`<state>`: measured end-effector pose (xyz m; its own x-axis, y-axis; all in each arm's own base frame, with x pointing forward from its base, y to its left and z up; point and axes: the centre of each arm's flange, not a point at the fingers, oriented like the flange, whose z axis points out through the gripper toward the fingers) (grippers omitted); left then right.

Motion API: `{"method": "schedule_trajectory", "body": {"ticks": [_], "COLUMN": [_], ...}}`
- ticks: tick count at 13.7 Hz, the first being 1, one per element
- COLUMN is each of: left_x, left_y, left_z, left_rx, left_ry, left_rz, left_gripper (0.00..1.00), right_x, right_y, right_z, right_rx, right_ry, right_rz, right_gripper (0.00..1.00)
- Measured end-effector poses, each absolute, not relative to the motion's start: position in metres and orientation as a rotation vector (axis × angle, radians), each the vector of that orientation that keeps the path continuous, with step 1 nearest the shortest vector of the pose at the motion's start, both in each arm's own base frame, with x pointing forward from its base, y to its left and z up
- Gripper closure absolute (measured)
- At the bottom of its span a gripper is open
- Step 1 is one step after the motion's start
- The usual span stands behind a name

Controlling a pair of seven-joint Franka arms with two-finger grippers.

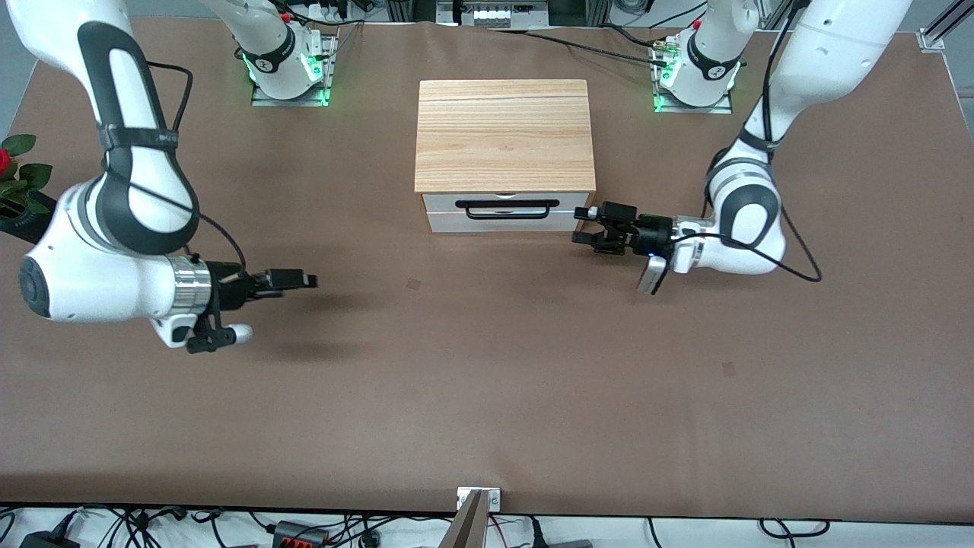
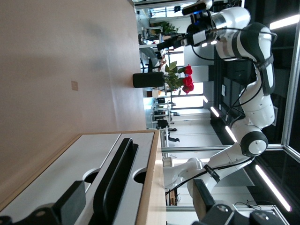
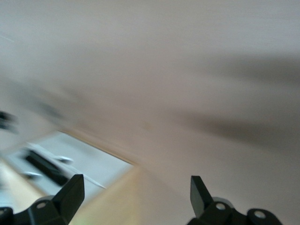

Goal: Pull top drawer with both arms simultaneously
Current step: 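Move the left gripper toward the drawer handle while the right gripper approaches, then close the left and right grippers on the black drawer handle ends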

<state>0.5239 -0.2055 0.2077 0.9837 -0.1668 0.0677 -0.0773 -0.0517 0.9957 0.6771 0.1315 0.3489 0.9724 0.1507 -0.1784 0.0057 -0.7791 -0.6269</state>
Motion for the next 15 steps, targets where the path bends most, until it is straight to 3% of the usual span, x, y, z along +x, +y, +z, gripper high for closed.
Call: {"method": "schedule_trajectory", "body": {"ticks": [3,6,8,9,11,15], "left_x": [0.509,0.492,0.483,0.48,0.48,0.481], "left_y": [-0.232,-0.253,-0.26,-0.26,-0.258,-0.251], "left_z": [0.174,0.16,0.156,0.155,0.153,0.151], "left_rx": [1.549,1.546,1.551,1.552,1.555,1.562], "left_ry": [-0.13,-0.118,-0.119,-0.118,-0.112,-0.098], "left_rz": [-0.061,-0.098,-0.12,-0.125,-0.124,-0.119], "left_gripper": [0.0,0.04,0.23,0.23,0.41,0.5], "right_x": [0.683,0.66,0.64,0.632,0.617,0.595], "right_y": [0.157,0.182,0.189,0.195,0.21,0.257], "right_z": [0.316,0.263,0.237,0.231,0.225,0.194], "right_rx": [-2.265,-2.05,-1.92,-1.844,-1.701,-1.541], "right_ry": [-0.138,-0.231,-0.257,-0.263,-0.298,-0.363], "right_rz": [0.203,0.137,0.108,0.106,0.144,0.105], "right_gripper": [0.0,0.0,0.0,0.0,0.0,0.0]}}
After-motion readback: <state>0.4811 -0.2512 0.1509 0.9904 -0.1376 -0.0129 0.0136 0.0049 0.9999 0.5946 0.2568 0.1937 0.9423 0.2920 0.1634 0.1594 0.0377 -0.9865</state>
